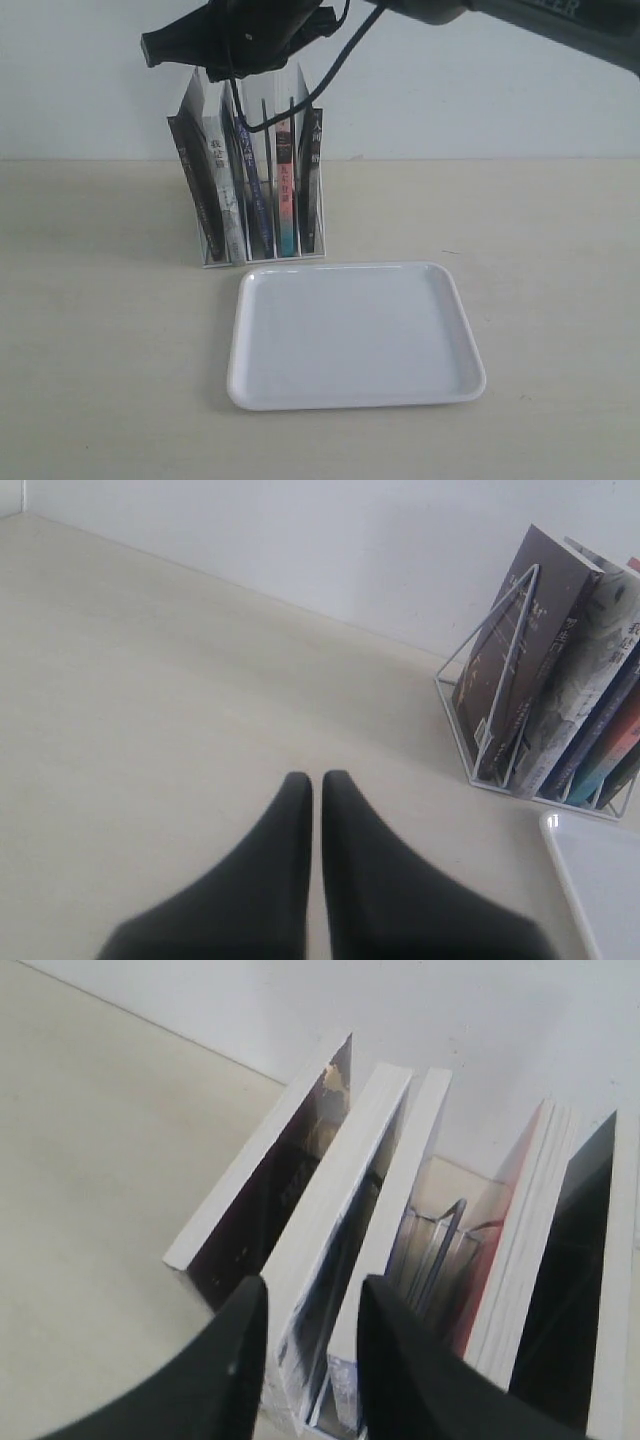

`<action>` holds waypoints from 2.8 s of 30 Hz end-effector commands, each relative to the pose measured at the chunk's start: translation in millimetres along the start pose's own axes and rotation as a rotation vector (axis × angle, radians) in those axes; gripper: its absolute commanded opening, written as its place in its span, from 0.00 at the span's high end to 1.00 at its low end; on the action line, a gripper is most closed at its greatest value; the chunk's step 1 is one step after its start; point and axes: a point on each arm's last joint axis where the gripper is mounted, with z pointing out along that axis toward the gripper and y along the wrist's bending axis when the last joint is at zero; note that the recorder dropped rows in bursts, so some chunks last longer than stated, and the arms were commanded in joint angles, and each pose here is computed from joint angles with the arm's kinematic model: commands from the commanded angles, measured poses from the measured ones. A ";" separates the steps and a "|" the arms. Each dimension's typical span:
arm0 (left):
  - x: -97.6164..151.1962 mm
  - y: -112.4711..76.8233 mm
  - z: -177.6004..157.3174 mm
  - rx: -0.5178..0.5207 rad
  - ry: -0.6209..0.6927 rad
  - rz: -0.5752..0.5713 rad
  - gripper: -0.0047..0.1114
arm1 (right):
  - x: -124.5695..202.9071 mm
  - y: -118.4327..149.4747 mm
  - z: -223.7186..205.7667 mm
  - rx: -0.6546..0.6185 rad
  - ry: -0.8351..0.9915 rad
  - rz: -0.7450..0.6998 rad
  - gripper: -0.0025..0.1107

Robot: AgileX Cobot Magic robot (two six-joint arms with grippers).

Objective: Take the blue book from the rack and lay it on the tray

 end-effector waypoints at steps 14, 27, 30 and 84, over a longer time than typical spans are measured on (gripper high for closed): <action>0.2 0.2 0.0 0.000 -0.006 0.004 0.92 | 17.9 -12.5 36.5 0.027 0.047 0.009 0.61; 0.2 0.2 0.0 0.000 -0.006 0.004 0.92 | 30.5 -12.3 56.0 0.027 0.070 0.022 0.61; 0.2 0.2 0.0 0.000 -0.006 0.004 0.92 | 31.9 -12.0 59.9 0.026 0.061 0.030 0.61; 0.2 0.2 0.0 0.000 -0.006 0.004 0.92 | -48.4 -24.6 -74.3 0.097 -0.113 0.049 0.98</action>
